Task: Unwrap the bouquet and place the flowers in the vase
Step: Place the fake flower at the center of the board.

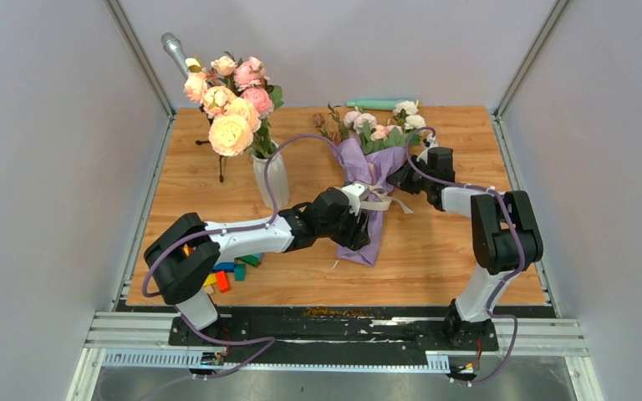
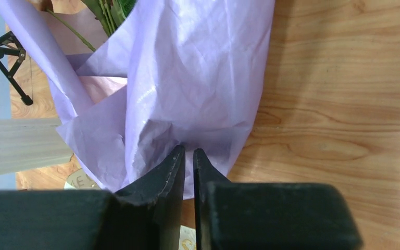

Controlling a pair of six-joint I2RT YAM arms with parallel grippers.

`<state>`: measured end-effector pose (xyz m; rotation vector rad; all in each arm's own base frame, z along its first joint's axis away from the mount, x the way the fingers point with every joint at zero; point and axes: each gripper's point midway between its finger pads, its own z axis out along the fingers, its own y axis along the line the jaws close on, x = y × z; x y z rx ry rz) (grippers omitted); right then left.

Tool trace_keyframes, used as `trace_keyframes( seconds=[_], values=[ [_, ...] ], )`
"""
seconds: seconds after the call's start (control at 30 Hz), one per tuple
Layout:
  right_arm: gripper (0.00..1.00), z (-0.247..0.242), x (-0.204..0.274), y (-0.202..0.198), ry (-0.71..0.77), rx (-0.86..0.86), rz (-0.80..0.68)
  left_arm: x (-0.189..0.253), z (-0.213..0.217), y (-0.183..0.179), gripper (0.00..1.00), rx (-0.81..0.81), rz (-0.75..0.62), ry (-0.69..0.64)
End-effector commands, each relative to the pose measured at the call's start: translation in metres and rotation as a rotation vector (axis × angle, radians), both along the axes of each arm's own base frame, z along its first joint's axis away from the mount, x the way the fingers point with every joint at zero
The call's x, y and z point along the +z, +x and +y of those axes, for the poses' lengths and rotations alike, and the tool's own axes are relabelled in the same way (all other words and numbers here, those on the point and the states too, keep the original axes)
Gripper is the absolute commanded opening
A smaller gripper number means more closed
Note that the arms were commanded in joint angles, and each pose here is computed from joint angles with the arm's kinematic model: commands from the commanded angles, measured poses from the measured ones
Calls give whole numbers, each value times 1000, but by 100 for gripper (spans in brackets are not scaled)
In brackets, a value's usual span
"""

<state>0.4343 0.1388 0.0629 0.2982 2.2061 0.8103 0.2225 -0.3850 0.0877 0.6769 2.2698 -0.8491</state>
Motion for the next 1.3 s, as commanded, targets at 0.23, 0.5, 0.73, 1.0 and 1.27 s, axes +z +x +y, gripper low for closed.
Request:
trace_keyframes(
  seconds=[0.23,0.5,0.73,1.0,1.27],
  values=[
    [41,-26,65,-9,-111,-41,-133,35,29,8,97,4,-136,82],
    [59,-41,91,-66,-107,-118,-113,64,59,-4,100,-19,-194,118],
    [61,-33,77,-123,13,-204,-33,89,65,-20,100,-220,-200,203],
    [63,-18,67,-141,260,-322,-22,119,64,-7,100,-271,-297,256],
    [64,-17,57,-117,380,-439,7,104,85,9,100,-178,-363,339]
  ],
)
